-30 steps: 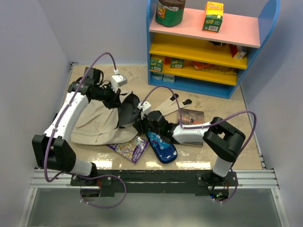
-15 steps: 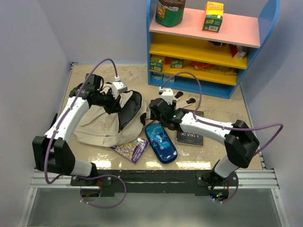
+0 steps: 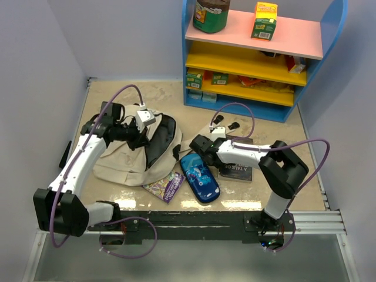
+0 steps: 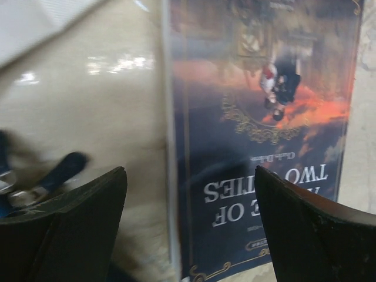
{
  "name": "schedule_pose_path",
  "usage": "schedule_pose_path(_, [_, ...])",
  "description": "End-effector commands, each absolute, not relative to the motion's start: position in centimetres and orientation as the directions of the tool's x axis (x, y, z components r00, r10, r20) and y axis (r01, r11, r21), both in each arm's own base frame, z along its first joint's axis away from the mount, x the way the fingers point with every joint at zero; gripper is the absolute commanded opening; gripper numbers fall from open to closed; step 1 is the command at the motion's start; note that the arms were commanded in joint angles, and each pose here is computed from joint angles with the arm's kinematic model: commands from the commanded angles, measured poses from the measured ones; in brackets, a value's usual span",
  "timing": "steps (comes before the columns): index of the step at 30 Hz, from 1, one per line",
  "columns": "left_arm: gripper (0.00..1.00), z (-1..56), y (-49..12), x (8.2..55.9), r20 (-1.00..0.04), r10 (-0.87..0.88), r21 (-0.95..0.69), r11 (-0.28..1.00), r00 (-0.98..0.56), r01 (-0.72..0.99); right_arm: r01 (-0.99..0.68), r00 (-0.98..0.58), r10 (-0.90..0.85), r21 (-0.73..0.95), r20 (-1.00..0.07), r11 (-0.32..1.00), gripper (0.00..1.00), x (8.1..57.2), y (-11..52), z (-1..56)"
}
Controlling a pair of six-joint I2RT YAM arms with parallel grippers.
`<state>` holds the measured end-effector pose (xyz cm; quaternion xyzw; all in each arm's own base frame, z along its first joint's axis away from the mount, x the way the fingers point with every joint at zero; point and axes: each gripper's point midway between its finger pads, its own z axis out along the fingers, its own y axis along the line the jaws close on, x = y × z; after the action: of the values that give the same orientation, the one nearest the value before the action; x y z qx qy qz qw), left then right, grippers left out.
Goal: Pack the student bag
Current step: Pick up the book from the center of the board.
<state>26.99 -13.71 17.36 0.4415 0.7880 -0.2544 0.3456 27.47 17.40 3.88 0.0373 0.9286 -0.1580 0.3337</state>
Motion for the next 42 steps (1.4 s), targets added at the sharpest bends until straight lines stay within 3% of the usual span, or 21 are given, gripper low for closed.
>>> schedule_pose_path(1, [0.00, 18.4, -14.1, 25.9, -0.799, 0.509, -0.080, 0.438, -0.320, 0.895, 0.252, -0.769, -0.010, -0.318, -0.639, 0.914, 0.91, 28.1, 14.8, 3.4])
schedule_pose_path(5, [0.00, 18.3, -14.0, 25.6, -0.799, 0.510, -0.077, 0.438, -0.318, 0.896, 0.250, -0.790, -0.029, -0.366, -0.613, 0.896, 0.87, 28.1, 14.0, 1.8])
schedule_pose_path(10, [0.00, 18.2, -14.0, 25.7, -0.799, 0.512, -0.069, 0.444, -0.316, 0.893, 0.227, -0.809, -0.005, -0.320, -0.587, 0.920, 0.67, 27.9, 14.8, 0.7])
schedule_pose_path(14, [0.00, 18.1, -13.8, 25.7, -0.795, 0.517, -0.064, 0.450, -0.319, 0.891, 0.200, -0.817, 0.027, -0.238, -0.577, 0.951, 0.32, 27.7, 16.0, 0.9])
schedule_pose_path(20, [0.00, 18.2, -13.5, 25.9, -0.794, 0.523, -0.041, 0.462, -0.310, 0.886, 0.156, -0.846, 0.032, -0.190, -0.533, 0.969, 0.00, 27.4, 17.1, 0.0])
schedule_pose_path(24, [0.00, 18.3, -13.2, 26.3, -0.791, 0.531, -0.018, 0.476, -0.304, 0.879, 0.129, -0.844, 0.037, -0.136, -0.535, 0.982, 0.00, 27.5, 18.1, 0.3])
schedule_pose_path(28, [0.00, 18.8, -13.0, 26.7, -0.793, 0.533, 0.004, 0.487, -0.294, 0.873, 0.138, -0.770, 0.066, -0.065, -0.634, 0.988, 0.00, 29.2, 18.5, 5.3])
schedule_pose_path(32, [0.00, 19.3, -13.0, 27.5, -0.799, 0.527, 0.015, 0.499, -0.289, 0.867, 0.115, -0.614, 0.132, 0.078, -0.778, 0.990, 0.00, 31.4, 19.4, 16.0])
schedule_pose_path(42, [0.00, 19.7, -12.8, 28.6, -0.812, 0.510, 0.023, 0.514, -0.284, 0.857, -0.207, -0.447, 0.211, 0.330, -0.869, 0.921, 0.00, 30.5, 25.3, 33.1])
